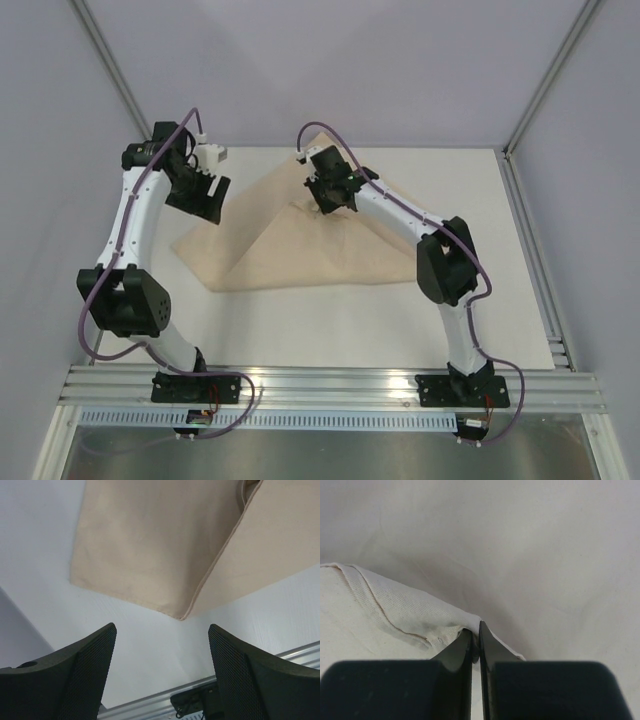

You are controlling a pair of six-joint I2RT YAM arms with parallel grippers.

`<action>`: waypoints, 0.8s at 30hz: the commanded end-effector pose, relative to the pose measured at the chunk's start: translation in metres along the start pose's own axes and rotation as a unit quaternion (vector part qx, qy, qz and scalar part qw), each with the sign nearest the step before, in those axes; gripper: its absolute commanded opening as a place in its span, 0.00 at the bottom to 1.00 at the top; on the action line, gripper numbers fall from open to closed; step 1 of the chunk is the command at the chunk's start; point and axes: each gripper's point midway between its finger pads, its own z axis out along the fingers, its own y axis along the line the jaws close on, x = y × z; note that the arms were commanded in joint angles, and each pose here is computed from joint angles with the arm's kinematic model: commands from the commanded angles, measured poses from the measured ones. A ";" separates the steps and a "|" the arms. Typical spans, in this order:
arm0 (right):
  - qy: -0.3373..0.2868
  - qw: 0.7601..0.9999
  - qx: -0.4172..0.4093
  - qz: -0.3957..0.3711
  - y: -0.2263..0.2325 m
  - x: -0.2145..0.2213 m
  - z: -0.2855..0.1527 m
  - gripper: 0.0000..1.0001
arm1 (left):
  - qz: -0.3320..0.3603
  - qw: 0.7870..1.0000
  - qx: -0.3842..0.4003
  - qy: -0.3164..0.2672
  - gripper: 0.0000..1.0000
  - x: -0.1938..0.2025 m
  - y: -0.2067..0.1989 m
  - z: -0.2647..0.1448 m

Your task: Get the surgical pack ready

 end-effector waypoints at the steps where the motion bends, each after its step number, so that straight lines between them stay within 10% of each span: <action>1: -0.036 0.998 0.019 0.054 -0.020 -0.029 0.011 0.01 | 0.019 1.000 -0.005 -0.021 0.83 -0.020 -0.006 -0.005; 16: 0.030 0.987 0.025 0.157 -0.049 0.010 0.080 0.03 | 0.071 0.997 0.036 -0.008 0.82 -0.034 -0.061 0.013; 24: 0.043 0.986 0.008 0.162 -0.054 0.009 0.079 0.60 | 0.046 0.998 0.040 0.013 0.79 -0.045 -0.070 0.050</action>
